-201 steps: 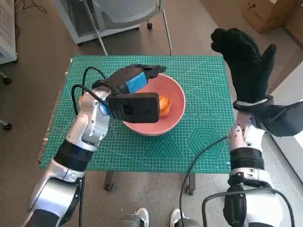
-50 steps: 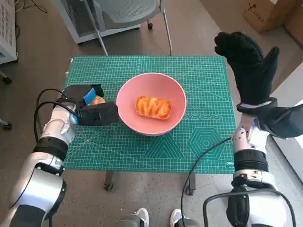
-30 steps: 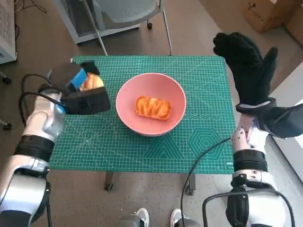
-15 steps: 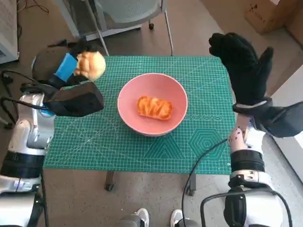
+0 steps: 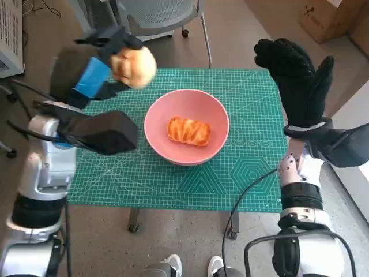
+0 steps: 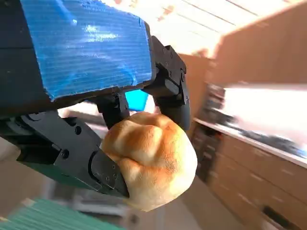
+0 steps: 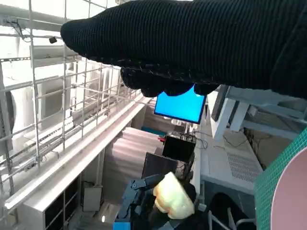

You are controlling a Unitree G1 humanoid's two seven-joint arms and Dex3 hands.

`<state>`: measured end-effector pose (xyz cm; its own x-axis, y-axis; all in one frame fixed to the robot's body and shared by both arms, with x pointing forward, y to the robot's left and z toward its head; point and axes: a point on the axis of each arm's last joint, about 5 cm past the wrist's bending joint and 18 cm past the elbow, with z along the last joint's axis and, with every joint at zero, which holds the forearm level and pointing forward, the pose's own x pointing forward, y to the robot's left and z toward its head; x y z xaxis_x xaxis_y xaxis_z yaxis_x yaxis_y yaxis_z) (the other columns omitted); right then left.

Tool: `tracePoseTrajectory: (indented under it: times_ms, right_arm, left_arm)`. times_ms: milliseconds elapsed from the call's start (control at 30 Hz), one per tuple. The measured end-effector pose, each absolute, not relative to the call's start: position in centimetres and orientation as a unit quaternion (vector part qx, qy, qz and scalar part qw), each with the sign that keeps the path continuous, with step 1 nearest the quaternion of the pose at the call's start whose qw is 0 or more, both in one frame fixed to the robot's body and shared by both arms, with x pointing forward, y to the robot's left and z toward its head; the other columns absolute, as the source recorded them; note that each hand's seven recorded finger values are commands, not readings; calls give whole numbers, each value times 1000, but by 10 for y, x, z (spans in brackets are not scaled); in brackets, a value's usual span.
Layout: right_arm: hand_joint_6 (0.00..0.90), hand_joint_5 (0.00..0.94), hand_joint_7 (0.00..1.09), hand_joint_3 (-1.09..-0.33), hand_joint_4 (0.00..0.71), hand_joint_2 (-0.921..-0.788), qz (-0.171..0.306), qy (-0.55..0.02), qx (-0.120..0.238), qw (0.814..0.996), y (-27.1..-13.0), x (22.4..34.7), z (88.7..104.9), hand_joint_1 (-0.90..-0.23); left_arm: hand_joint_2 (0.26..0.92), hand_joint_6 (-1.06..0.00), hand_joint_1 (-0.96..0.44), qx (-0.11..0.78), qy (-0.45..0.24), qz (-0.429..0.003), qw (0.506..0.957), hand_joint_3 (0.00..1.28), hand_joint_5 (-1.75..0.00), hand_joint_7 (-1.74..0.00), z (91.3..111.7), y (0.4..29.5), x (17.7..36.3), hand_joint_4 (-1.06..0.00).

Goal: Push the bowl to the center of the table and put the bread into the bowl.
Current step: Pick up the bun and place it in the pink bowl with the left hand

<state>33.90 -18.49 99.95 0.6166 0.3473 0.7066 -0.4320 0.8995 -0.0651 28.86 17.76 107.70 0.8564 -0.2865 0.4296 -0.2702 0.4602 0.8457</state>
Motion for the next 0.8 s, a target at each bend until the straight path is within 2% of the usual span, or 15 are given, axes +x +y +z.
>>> tracePoseTrajectory:
  times_ms: [400, 800]
  right_arm:
    - [403, 0, 2, -626, 264, -921, 216, -380, 53, 898, -186, 338, 998, -640]
    - [405, 1, 2, -618, 265, -921, 211, -388, 47, 896, -188, 336, 998, -639]
  left_arm:
    - [920, -662, 1, 491, -253, -86, 829, 19, -1085, -1116, 1052, 154, 304, -768]
    - [920, -649, 1, 487, -245, -115, 830, 30, -1061, -1172, 1036, 142, 318, -752]
